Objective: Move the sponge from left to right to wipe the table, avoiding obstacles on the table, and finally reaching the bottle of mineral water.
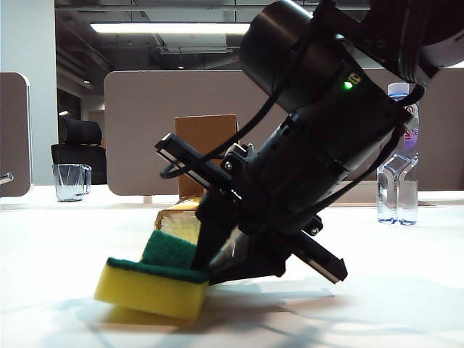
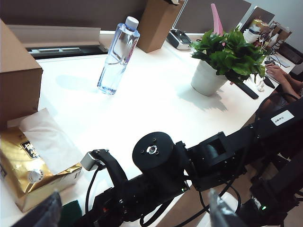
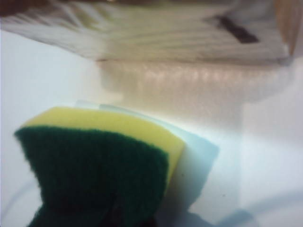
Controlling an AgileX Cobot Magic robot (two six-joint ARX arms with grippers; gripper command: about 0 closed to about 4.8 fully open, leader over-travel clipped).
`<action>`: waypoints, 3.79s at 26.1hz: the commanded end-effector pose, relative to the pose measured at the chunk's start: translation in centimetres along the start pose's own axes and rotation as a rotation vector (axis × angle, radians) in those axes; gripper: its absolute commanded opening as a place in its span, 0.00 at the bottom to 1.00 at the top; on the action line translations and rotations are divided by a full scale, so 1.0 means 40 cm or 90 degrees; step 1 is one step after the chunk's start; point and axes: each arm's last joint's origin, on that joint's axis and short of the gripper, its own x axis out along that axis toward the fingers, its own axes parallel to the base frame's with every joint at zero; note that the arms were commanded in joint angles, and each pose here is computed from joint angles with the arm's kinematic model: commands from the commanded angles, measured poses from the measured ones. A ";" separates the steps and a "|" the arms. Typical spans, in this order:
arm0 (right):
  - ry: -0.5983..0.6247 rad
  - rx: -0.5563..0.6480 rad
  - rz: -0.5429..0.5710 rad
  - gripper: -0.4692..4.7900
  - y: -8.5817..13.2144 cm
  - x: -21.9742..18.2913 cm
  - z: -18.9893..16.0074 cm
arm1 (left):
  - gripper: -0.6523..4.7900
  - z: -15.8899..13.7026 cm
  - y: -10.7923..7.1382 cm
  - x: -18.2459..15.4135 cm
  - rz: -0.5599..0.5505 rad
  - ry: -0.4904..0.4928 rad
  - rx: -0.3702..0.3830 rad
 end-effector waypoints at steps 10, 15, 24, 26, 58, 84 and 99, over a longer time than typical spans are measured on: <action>0.122 -0.007 -0.143 0.07 -0.072 0.004 -0.058 | 0.86 0.005 -0.002 -0.004 0.007 -0.006 0.018; 0.100 -0.014 -0.157 0.07 -0.069 -0.010 -0.052 | 0.86 0.012 -0.005 -0.009 0.005 -0.013 0.027; 0.072 -0.024 -0.215 0.07 -0.110 -0.059 -0.007 | 0.86 0.035 -0.016 -0.027 0.014 -0.040 0.054; 0.072 -0.021 -0.221 0.07 -0.121 -0.061 -0.005 | 0.86 0.034 -0.016 -0.027 0.015 -0.039 0.054; 0.071 -0.009 -0.314 0.07 -0.225 -0.174 -0.003 | 0.86 0.039 -0.017 -0.034 0.028 -0.052 0.055; 0.014 0.038 -0.363 0.07 -0.352 -0.333 0.012 | 0.86 0.039 -0.018 -0.042 0.037 -0.064 0.056; -0.030 0.099 -0.360 0.07 -0.424 -0.405 0.031 | 0.86 0.040 -0.017 -0.041 0.051 -0.068 0.055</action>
